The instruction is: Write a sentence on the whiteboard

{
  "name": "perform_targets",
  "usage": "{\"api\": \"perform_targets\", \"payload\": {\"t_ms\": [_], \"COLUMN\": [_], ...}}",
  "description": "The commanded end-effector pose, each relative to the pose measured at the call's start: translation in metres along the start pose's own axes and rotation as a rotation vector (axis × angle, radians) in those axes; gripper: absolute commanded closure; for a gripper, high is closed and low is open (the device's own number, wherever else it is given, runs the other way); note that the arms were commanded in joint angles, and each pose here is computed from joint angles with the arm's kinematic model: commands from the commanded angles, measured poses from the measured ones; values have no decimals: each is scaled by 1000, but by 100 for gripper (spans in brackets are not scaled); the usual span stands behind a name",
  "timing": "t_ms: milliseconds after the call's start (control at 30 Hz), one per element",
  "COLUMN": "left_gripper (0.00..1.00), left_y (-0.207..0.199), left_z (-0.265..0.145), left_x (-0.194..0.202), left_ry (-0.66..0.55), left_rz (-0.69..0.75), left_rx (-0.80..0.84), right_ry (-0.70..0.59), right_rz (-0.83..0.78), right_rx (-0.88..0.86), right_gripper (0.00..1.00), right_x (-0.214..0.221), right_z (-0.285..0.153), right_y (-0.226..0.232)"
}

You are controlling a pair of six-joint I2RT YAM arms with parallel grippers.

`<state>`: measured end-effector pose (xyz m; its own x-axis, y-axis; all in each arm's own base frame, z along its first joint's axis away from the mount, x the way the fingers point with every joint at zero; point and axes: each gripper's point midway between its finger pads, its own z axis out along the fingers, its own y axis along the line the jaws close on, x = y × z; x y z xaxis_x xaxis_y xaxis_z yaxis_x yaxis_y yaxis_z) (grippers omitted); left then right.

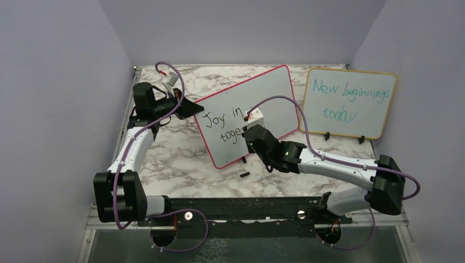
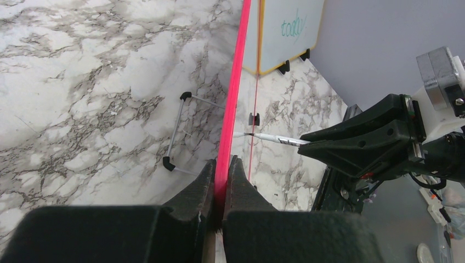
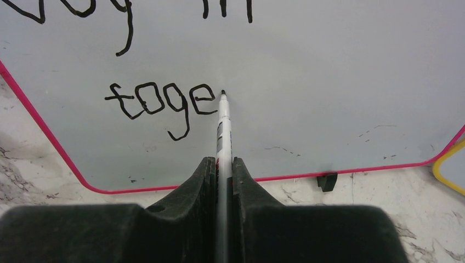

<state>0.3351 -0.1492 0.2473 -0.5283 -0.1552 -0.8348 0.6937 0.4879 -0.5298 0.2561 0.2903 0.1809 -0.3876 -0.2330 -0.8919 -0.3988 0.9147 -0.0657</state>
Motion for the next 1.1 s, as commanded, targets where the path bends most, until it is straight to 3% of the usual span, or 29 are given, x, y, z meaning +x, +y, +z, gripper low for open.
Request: {"api": "perform_targets", "payload": {"t_ms": [0,900,1067], "left_gripper": [100,100,100], "left_y": [30,30,31], "left_z": [2,2,2], "left_x": [21,21,21], "left_ry": [39,39,38], "left_rz": [12,12,12], "left_rx": [-121,-121,-123], "right_ry": [-19,3,-24], "right_rz": [14,25,37], "right_rx": [-1,105,52], "right_gripper": [100,99,100], "right_x": [-7,0,-8], "right_z": [5,2,-4], "right_y": [2,-30,-25]}}
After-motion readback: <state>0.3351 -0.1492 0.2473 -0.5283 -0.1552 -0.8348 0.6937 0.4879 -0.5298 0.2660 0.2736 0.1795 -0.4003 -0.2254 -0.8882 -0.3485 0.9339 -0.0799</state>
